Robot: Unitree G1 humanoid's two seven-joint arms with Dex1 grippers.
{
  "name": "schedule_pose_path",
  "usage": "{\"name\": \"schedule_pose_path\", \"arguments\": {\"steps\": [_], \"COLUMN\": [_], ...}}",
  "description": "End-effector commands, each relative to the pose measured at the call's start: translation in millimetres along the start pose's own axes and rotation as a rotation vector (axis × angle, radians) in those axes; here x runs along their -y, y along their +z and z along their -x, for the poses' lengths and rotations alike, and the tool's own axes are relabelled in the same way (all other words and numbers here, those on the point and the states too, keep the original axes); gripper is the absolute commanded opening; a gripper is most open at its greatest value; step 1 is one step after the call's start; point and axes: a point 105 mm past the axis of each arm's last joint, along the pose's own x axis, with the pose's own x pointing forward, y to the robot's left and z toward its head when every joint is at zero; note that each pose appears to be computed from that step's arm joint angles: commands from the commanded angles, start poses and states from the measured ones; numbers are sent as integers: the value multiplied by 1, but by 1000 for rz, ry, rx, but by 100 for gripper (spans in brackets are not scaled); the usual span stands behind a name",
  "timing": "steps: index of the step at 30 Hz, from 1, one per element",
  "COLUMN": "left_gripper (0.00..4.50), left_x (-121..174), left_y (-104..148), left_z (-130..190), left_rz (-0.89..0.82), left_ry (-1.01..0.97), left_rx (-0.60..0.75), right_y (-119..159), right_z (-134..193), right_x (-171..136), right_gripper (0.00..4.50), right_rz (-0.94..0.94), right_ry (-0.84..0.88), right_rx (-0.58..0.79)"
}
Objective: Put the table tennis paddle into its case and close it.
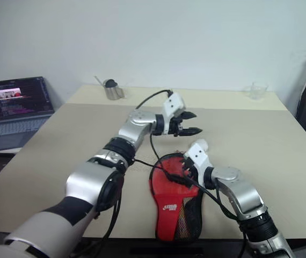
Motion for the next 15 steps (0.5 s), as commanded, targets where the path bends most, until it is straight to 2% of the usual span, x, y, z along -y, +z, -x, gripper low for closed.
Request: {"name": "schedule_pose_path", "arguments": {"steps": [1, 9, 15], "left_gripper": [338, 338, 338], "left_x": [-10, -10, -3], "left_y": [10, -11, -23], "left_z": [18, 25, 44], "left_rz": [-47, -1, 30], "left_ry": [17, 72, -9], "left_rx": [38, 34, 14], "right_y": [-6, 7, 9], "right_z": [11, 17, 27], "right_x": [16, 26, 27], "right_gripper": [390, 390, 390], "right_rz": [-33, -144, -167], "right_ry": [-75, -114, -110], "right_rx": [-6, 80, 93]}}
